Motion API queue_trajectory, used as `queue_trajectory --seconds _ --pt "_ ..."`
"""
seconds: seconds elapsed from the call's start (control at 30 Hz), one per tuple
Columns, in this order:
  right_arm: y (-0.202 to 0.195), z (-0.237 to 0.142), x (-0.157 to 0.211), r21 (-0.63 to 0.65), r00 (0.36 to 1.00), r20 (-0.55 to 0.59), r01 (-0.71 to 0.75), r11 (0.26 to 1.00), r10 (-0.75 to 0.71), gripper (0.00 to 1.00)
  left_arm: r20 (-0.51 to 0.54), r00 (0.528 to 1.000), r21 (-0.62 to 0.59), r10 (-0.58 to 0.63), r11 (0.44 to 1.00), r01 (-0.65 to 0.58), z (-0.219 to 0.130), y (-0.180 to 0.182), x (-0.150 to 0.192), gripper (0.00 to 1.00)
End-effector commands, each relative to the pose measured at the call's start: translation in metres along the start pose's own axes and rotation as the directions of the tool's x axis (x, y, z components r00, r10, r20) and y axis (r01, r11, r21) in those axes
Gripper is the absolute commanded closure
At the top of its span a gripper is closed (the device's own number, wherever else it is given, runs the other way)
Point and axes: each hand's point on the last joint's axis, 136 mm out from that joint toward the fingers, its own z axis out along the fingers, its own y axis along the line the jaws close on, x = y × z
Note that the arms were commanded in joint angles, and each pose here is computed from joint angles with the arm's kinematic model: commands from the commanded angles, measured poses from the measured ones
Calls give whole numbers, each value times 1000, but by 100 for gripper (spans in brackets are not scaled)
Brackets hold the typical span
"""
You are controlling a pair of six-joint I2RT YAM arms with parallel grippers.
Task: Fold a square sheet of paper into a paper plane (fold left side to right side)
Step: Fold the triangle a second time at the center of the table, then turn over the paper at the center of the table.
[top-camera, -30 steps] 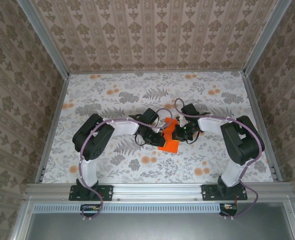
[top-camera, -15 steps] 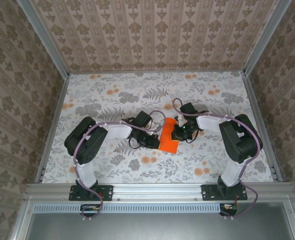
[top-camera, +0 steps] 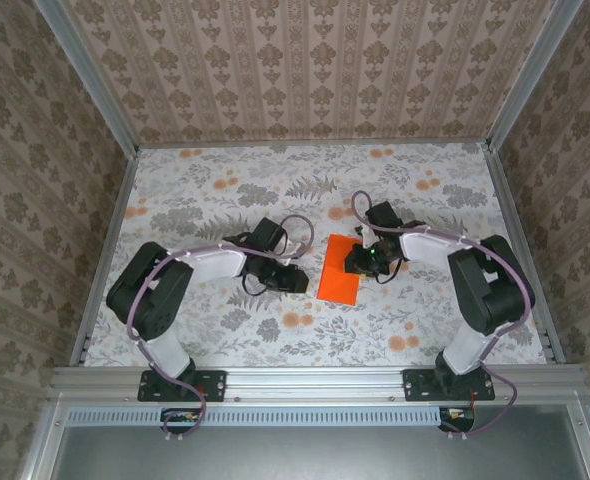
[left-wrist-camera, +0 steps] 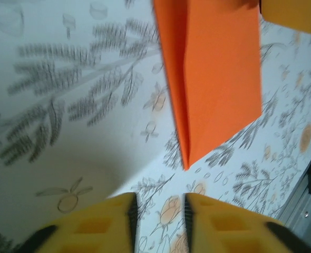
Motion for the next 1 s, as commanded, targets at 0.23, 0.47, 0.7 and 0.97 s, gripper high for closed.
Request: queue_trajectory --seconds 0.23,0.47,0.7,0.97 --pt "-14 -57 -28 36 945 326 -16 999 4 33 103 988 123 113 984 -126 13 -30 -71 55" --pt "-18 -73 -18 27 933 359 -21 999 10 22 53 992 168 118 978 -125 33 -34 -72 61" --pt "-20 -67 -10 17 944 331 -23 1000 16 21 30 994 174 108 978 -112 41 -32 -69 72" --pt "-9 -63 -8 -42 954 299 -2 999 14 19 55 992 134 117 983 -123 35 -29 -69 88"
